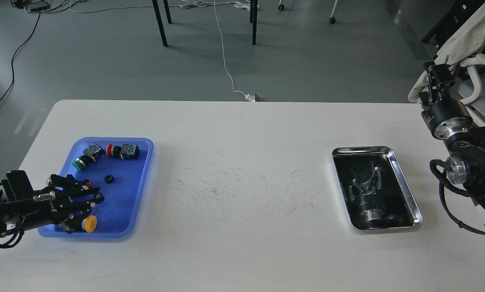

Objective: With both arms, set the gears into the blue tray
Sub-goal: 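Lower the black part into the blue tray and open the left gripper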

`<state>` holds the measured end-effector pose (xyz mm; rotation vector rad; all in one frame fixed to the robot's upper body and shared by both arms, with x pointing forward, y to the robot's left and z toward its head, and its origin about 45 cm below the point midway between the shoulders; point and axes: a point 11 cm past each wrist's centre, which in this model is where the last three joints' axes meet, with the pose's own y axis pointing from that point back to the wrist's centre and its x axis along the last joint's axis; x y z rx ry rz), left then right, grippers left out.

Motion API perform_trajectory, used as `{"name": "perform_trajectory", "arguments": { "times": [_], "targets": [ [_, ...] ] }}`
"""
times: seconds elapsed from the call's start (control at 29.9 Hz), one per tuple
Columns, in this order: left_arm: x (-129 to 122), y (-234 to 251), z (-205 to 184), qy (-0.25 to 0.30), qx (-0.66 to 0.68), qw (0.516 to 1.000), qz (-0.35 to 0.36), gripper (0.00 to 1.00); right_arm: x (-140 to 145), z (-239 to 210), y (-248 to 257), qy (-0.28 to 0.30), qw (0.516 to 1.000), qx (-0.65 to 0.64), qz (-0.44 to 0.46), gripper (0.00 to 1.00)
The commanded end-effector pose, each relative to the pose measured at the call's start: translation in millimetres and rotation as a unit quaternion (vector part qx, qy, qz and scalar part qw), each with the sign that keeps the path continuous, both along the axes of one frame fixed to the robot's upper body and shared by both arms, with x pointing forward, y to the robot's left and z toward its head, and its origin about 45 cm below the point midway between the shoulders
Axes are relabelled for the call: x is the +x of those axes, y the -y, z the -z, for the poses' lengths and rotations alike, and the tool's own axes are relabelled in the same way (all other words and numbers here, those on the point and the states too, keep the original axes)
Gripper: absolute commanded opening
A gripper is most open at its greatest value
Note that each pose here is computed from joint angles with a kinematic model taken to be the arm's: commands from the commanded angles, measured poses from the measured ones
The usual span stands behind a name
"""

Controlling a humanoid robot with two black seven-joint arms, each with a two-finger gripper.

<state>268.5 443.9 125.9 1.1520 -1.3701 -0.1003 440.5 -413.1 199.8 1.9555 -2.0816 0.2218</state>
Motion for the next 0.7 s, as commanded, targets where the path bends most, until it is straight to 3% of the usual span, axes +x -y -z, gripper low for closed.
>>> {"name": "perform_trajectory", "arguments": {
  "times": [0.0, 0.67],
  "targets": [
    [-0.1, 4.7, 3.0, -0.002, -0.005, 1.000, 0.002, 0.11, -0.4, 1.2, -0.4, -0.001, 1.000, 0.000, 0.000, 0.95],
    [3.3, 18.7, 10.9, -0.003, -0.017, 1.000, 0.010, 0.13, -0.2, 1.8, -1.4, -0.001, 1.000, 0.000, 0.000, 0.95]
  ]
}}
